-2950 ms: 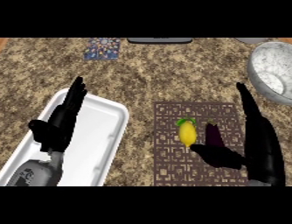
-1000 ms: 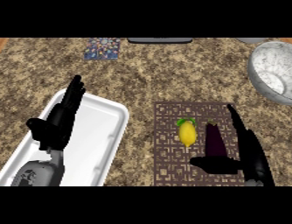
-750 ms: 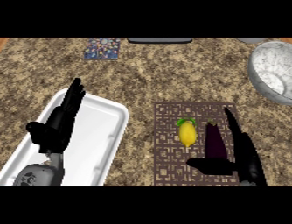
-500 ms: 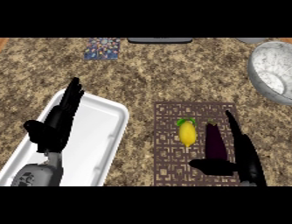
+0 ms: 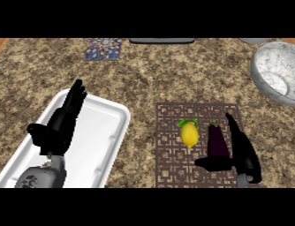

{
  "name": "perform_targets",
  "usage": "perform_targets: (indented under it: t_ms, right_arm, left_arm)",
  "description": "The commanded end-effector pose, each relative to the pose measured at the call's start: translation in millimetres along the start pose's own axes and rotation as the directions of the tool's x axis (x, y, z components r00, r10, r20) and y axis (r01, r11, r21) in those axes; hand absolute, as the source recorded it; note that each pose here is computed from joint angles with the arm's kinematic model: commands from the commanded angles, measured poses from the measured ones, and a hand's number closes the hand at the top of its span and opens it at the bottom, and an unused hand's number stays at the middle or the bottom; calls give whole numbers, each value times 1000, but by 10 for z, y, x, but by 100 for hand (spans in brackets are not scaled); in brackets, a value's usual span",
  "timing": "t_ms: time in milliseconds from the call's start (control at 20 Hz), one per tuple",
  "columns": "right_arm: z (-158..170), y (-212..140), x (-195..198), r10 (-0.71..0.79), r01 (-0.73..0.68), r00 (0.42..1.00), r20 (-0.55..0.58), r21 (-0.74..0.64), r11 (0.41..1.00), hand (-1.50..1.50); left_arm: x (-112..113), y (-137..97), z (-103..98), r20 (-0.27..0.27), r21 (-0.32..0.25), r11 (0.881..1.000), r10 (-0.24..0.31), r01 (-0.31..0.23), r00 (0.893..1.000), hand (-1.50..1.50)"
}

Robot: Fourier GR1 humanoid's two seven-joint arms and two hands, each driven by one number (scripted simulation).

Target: Pick the eggplant from the placemat and place it in the bowl

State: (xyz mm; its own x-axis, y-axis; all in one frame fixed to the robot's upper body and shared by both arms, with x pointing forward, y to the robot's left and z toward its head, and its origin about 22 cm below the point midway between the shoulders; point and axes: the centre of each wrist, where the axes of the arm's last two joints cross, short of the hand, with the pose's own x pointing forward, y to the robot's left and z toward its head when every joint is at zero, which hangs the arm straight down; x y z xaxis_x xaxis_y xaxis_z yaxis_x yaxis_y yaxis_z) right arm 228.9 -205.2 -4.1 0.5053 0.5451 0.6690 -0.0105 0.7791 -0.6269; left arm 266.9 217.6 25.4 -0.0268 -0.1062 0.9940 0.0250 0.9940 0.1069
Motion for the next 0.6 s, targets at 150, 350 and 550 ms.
perform_targets:
  t_ms: [150, 350, 550]
  right_arm:
    - [-148, 171, 2, 106, -116, 990, 89, 117, 986, 150]
    - [-1, 264, -172, 179, -200, 972, 155, 134, 971, 150]
    - [-35, 320, -25, 114, -135, 980, 164, 124, 983, 150]
  left_arm:
    - [-33, -12, -98, -14, 2, 1000, -14, 14, 1000, 0]
    - [117, -20, -149, 7, 4, 1000, 0, 0, 1000, 0]
    - [111, -83, -183, -4, -8, 1000, 6, -6, 1000, 0]
